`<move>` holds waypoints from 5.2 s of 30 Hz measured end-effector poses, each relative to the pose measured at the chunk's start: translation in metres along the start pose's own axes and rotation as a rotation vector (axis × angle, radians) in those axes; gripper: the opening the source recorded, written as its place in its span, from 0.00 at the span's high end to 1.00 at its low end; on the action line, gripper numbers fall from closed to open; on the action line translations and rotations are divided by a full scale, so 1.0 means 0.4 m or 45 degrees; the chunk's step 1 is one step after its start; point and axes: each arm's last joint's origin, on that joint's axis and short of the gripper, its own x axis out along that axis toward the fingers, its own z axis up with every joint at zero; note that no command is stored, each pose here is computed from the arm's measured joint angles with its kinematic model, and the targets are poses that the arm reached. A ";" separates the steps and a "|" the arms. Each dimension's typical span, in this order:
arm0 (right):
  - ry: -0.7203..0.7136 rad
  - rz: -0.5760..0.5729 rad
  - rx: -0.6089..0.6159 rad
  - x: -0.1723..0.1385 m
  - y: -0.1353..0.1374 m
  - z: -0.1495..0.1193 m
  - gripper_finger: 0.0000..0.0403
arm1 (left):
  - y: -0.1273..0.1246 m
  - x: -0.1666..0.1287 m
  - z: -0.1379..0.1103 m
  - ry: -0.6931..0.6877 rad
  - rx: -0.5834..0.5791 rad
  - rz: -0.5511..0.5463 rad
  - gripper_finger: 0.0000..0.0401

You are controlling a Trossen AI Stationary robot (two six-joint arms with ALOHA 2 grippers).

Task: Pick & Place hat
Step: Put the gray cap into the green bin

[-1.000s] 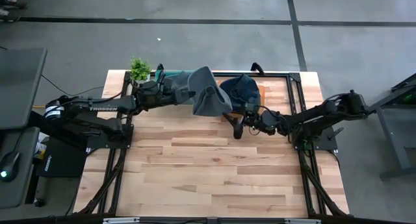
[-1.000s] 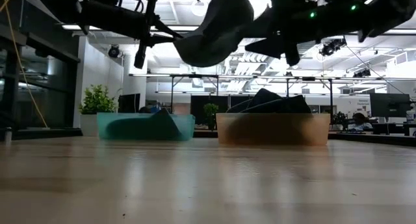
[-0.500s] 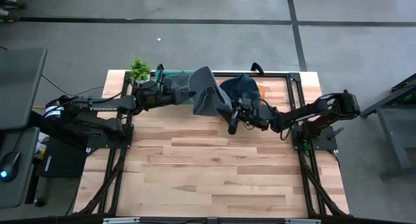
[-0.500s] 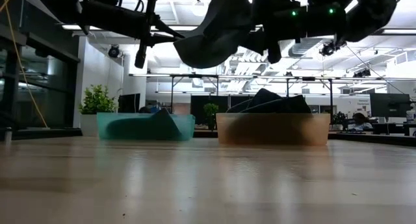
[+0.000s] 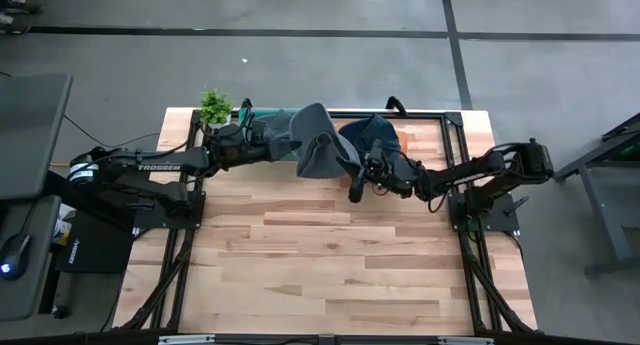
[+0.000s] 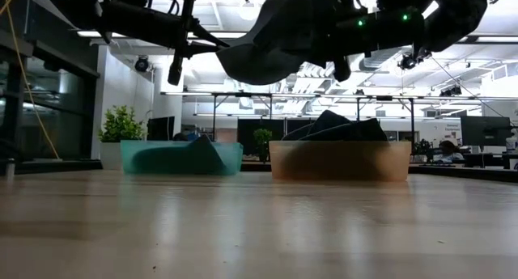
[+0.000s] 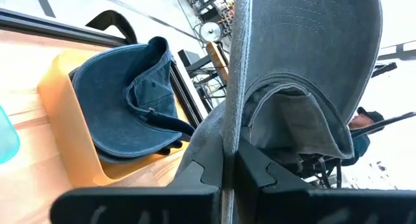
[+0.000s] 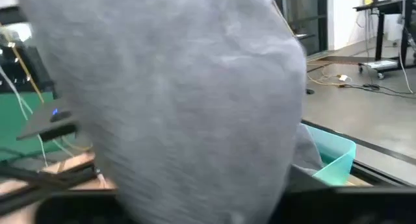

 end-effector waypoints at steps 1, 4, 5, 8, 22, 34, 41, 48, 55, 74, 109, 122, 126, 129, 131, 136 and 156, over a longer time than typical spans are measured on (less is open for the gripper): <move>0.006 0.012 -0.019 0.001 -0.001 0.000 0.94 | 0.000 0.000 0.000 0.001 0.001 0.000 0.99; 0.027 0.027 -0.053 0.002 -0.005 -0.003 0.97 | 0.000 0.000 -0.001 0.011 0.003 -0.005 0.97; 0.044 0.031 -0.060 0.003 -0.007 -0.006 0.98 | 0.000 0.000 -0.001 0.015 0.003 -0.005 0.95; 0.079 0.053 -0.077 0.003 -0.009 -0.011 0.99 | 0.000 0.000 -0.001 0.018 0.013 -0.008 0.89; 0.195 0.094 -0.171 -0.052 -0.013 0.053 1.00 | -0.003 0.000 -0.006 0.094 0.297 -0.070 0.81; 0.425 0.302 -0.201 -0.195 -0.037 0.145 1.00 | 0.009 -0.001 -0.013 0.129 0.529 -0.016 0.81; 0.453 0.481 -0.178 -0.252 -0.042 0.176 1.00 | 0.020 0.006 -0.024 0.202 0.524 -0.011 0.81; 0.419 0.544 -0.157 -0.267 -0.038 0.206 1.00 | 0.033 0.051 -0.094 0.316 0.699 -0.080 0.81; 0.391 0.651 -0.143 -0.268 -0.022 0.252 1.00 | 0.038 0.093 -0.149 0.314 0.944 -0.255 0.81; 0.441 0.647 -0.173 -0.268 -0.018 0.270 1.00 | -0.008 0.217 -0.195 0.079 1.165 -0.468 0.46; 0.423 0.615 -0.231 -0.270 -0.013 0.268 1.00 | -0.045 0.324 -0.201 0.268 1.100 -0.429 0.89; 0.430 0.612 -0.228 -0.270 -0.013 0.267 0.99 | -0.039 0.323 -0.206 0.308 1.099 -0.415 0.99; 0.439 0.596 -0.232 -0.271 -0.015 0.266 0.94 | -0.036 0.324 -0.207 0.318 1.079 -0.395 0.99; 0.448 0.573 -0.238 -0.274 -0.018 0.264 0.86 | -0.033 0.324 -0.207 0.332 1.047 -0.379 0.99; 0.440 0.548 -0.248 -0.275 -0.019 0.266 0.80 | -0.033 0.324 -0.207 0.335 1.019 -0.373 0.99; 0.417 0.538 -0.269 -0.278 -0.021 0.271 0.61 | -0.026 0.326 -0.194 0.347 0.871 -0.347 0.99; 0.143 -0.042 -0.407 -0.346 -0.075 0.339 0.36 | 0.038 0.333 -0.115 0.534 0.350 -0.277 0.99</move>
